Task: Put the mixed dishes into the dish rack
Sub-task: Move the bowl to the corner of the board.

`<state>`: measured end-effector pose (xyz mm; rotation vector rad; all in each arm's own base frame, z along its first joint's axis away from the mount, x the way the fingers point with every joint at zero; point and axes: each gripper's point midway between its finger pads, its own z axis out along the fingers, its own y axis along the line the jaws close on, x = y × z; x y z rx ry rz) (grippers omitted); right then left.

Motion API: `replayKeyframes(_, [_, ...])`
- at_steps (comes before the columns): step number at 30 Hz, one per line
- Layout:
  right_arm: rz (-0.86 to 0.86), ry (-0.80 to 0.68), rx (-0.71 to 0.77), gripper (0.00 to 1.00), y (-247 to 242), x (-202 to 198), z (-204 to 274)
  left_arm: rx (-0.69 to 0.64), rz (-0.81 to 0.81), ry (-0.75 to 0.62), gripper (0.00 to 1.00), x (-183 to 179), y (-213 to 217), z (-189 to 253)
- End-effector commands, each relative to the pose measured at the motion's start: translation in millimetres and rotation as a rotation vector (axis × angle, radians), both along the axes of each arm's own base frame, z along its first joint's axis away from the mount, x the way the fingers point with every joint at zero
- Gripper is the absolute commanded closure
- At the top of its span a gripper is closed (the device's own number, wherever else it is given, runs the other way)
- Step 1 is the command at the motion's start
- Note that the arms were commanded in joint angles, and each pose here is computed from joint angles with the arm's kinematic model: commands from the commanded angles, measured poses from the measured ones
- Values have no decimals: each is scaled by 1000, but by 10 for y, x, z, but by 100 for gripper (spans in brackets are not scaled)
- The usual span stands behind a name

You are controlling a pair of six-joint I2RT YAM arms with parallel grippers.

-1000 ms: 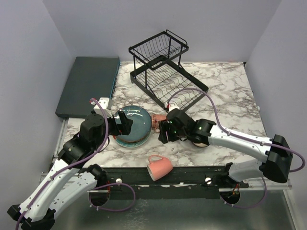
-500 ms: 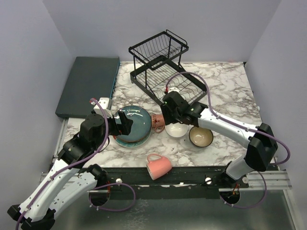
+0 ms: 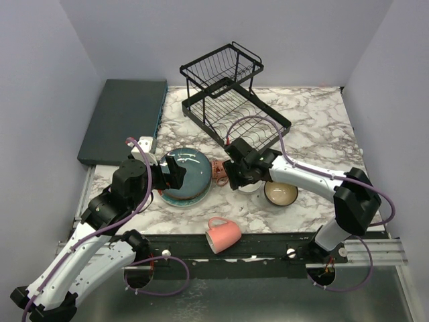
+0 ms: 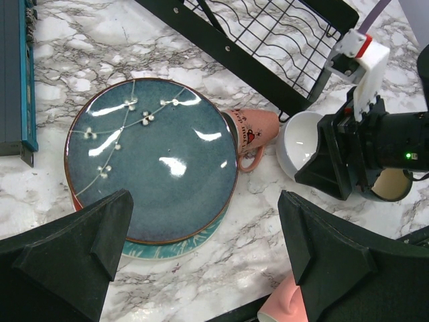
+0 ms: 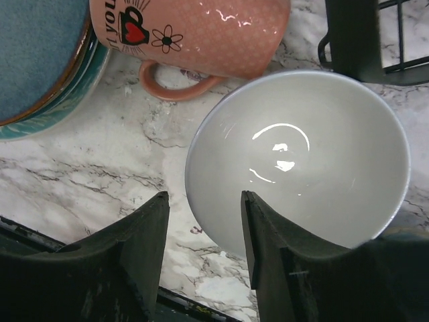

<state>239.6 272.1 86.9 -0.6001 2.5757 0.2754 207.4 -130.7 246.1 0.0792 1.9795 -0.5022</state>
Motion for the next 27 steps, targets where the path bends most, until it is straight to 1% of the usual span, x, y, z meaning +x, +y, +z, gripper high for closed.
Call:
replayKeyframes(1, [29,73,-15,49,-2,-143,-167,2,-19,-7,1,-7,-23,-11])
replayKeyframes(3, [28,72,-27,51,-19,-137,-181,3,-18,-7,1,-4,-21,-13])
replayKeyframes(8, [20,74,-67,59,-95,-146,-223,4,-18,-6,1,-2,-23,-11])
replayKeyframes(16, [25,91,-81,65,-125,-213,-298,5,-17,-5,1,-1,-23,-15])
replayKeyframes(19, [35,90,-89,68,-109,-233,-310,6,-15,-5,1,4,-21,-18])
replayKeyframes(22, [38,83,-113,76,-123,-250,-319,9,-13,-3,1,5,-18,-29])
replayKeyframes(25, [41,79,-124,87,-136,-290,-317,7,-12,-4,1,5,-17,-22])
replayKeyframes(27, [40,75,-130,92,-152,-317,-316,8,-10,-2,1,10,-15,-27])
